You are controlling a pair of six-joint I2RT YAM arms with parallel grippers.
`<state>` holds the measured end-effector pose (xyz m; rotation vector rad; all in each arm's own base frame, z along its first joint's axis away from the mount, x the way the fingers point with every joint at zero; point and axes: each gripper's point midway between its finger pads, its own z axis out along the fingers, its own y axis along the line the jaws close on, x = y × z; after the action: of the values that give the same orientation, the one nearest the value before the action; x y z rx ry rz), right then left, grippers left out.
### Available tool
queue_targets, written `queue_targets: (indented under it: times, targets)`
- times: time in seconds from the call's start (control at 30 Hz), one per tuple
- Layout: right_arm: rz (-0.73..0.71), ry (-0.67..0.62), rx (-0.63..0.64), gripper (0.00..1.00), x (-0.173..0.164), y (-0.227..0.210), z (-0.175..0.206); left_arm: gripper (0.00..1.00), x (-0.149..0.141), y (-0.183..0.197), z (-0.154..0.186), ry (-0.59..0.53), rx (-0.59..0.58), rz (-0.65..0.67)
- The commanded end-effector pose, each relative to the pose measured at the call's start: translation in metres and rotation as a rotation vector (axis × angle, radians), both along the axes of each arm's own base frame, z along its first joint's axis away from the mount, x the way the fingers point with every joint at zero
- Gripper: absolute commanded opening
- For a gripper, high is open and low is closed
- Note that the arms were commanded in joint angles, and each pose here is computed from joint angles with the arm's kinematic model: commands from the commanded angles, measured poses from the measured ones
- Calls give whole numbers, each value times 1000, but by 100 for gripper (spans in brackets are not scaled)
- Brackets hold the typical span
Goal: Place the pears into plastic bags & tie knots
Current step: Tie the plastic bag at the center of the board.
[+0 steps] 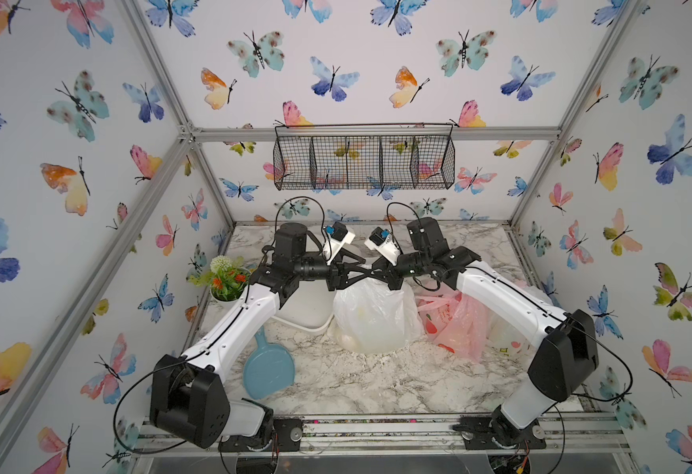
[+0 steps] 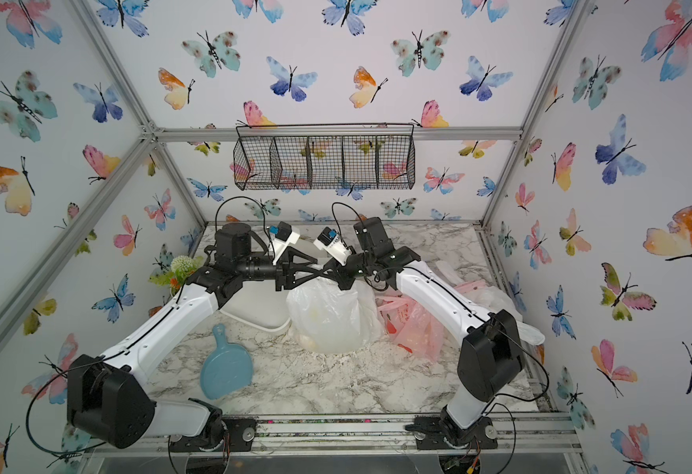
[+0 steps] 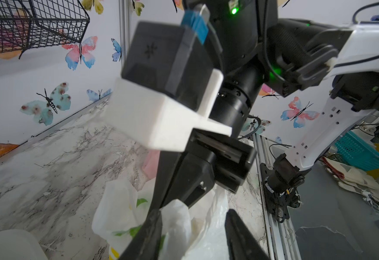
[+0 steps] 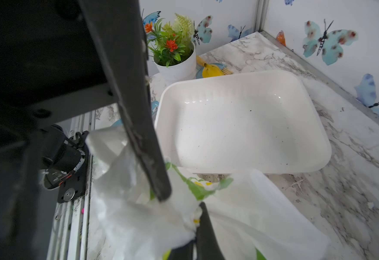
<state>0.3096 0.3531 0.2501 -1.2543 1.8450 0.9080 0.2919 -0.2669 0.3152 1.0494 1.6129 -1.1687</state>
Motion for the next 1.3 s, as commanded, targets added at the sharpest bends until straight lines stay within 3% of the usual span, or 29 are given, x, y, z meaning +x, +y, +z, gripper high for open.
queue_targets:
  times: [0.0,0.07,0.1,0.27,0.37,0.5,0.57,0.7,0.83,0.97,1.13,1.27]
  targets:
    - [-69,-154,117,3,11,-3,41,66,-7,17,5,-8,-60,42]
    - [-77,-185,137,3,10,-6,46,79,-7,23,-15,-5,-44,80]
    - [-77,-194,142,3,9,-6,48,81,-7,25,-23,1,-34,87]
    - [-64,-219,160,3,4,-8,52,77,-2,18,-37,0,-46,111]
    - [-82,-255,183,3,5,-11,56,65,-1,7,-44,-18,-33,109]
    - [-183,-410,309,3,12,-21,72,31,-20,-9,-35,-42,-90,52]
    - [-245,-517,425,3,13,-30,88,19,-34,-16,-29,-57,-134,25]
    - [-273,-675,646,3,1,-43,127,10,-69,-36,-32,12,-190,-72]
    - [-203,-659,687,3,-10,-38,133,8,-93,-64,-30,7,-192,-141]
    - [-195,-645,720,4,-16,-40,122,11,-108,-78,-25,8,-193,-202]
    - [-161,-615,692,3,-23,-39,108,47,-91,-54,-40,24,-120,-89]
    - [-104,-582,685,3,-32,-36,97,59,-79,-18,-26,25,-135,2]
